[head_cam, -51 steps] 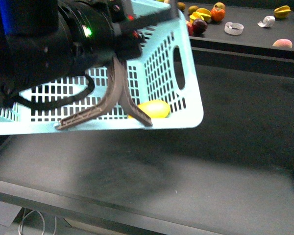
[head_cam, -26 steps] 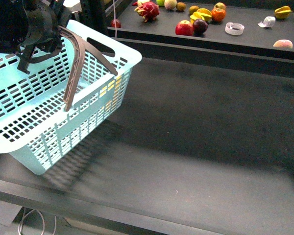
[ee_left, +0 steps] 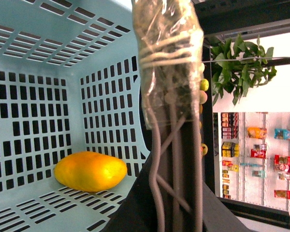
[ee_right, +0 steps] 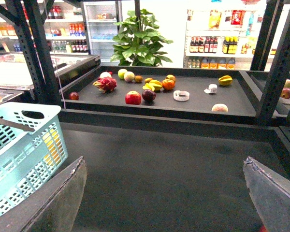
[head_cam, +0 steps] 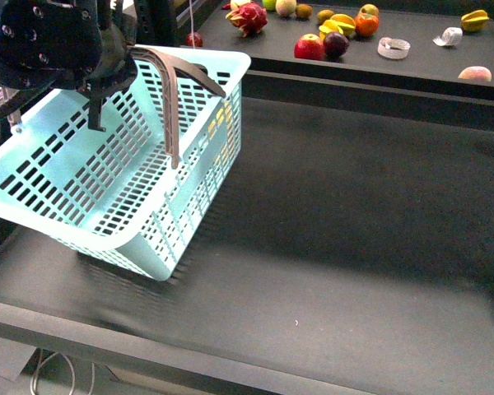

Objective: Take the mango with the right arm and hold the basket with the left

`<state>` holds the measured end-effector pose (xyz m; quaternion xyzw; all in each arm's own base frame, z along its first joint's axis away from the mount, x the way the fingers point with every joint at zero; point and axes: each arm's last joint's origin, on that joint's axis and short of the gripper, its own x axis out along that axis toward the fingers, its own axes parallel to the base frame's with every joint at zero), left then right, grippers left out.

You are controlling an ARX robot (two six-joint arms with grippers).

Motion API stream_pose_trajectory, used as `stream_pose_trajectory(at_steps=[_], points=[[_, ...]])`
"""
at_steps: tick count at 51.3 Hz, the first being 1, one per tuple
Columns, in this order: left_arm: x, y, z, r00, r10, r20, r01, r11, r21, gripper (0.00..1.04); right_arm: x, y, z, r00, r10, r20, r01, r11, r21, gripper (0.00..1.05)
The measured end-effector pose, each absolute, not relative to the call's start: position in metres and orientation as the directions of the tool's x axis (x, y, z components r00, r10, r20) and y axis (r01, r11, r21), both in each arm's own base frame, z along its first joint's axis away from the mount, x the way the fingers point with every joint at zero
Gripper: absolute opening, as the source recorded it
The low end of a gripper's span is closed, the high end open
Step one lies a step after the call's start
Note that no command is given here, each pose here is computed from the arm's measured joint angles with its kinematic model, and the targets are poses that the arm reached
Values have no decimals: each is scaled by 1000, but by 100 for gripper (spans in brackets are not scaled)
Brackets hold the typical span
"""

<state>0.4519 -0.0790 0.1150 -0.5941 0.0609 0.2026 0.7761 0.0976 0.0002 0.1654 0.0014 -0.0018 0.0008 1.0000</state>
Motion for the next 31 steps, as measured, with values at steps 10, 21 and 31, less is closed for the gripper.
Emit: stream_pose_trajectory(at_steps=[10,21,31], points=[[455,-86,102,884,283,-372,-433,199,-879,6,98,0,165,1000,2,4,-2,1000,3,96],[456,-93,96,884,274,-379,-431,163,-887,32,98,0,165,1000,2,4,-2,1000,3,96],[453,-94,94,882,245,-402,-449,182,-875,64,98,0,165,1000,2,4,-2,1000,3,96]])
